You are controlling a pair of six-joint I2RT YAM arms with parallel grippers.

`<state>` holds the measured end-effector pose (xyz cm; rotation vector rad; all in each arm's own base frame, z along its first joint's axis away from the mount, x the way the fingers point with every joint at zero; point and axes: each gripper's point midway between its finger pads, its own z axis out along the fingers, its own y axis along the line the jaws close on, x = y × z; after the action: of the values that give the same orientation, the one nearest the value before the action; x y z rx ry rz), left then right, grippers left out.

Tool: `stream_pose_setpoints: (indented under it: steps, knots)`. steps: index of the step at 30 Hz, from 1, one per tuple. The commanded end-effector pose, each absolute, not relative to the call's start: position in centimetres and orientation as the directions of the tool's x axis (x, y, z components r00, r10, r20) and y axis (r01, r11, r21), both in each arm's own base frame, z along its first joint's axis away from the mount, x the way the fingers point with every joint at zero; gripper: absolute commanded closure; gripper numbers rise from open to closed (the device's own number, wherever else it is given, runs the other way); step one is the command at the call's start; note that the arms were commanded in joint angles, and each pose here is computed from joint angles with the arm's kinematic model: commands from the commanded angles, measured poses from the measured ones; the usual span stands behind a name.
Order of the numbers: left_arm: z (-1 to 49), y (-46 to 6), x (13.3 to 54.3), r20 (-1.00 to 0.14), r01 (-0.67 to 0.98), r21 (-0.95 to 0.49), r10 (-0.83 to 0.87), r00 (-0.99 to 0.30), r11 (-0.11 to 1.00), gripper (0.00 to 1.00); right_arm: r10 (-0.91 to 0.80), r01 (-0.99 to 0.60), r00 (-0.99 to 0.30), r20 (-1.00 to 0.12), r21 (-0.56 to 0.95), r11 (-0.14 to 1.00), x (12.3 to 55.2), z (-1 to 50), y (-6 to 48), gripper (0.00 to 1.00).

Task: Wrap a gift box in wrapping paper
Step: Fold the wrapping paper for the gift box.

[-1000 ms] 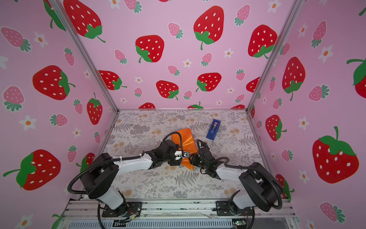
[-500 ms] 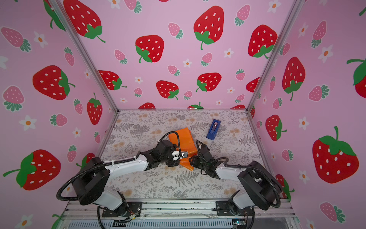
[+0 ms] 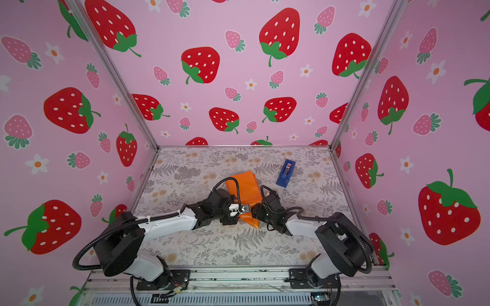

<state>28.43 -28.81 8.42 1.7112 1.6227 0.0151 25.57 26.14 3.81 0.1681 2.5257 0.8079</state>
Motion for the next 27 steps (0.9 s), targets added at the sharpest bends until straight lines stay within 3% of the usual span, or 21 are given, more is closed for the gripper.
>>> stream_pose_setpoints:
  steps: [1,23,27]
  knots:
    - [8.2,-29.2,28.2,-0.480,0.857,0.508,0.855,0.197,0.088,0.13,0.242,0.029,-0.896,-0.373,0.493,0.869,25.1,1.6,25.1,0.27]
    - [8.3,-29.1,28.3,-0.470,0.850,0.519,0.859,0.201,0.086,0.13,-0.047,-0.243,-0.921,-0.385,0.478,0.844,21.2,2.8,27.9,0.33]
    - [7.9,-28.9,28.2,-0.454,0.852,0.520,0.867,0.206,0.070,0.13,-0.062,-0.284,-0.909,-0.413,0.502,0.817,20.7,3.5,28.0,0.39]
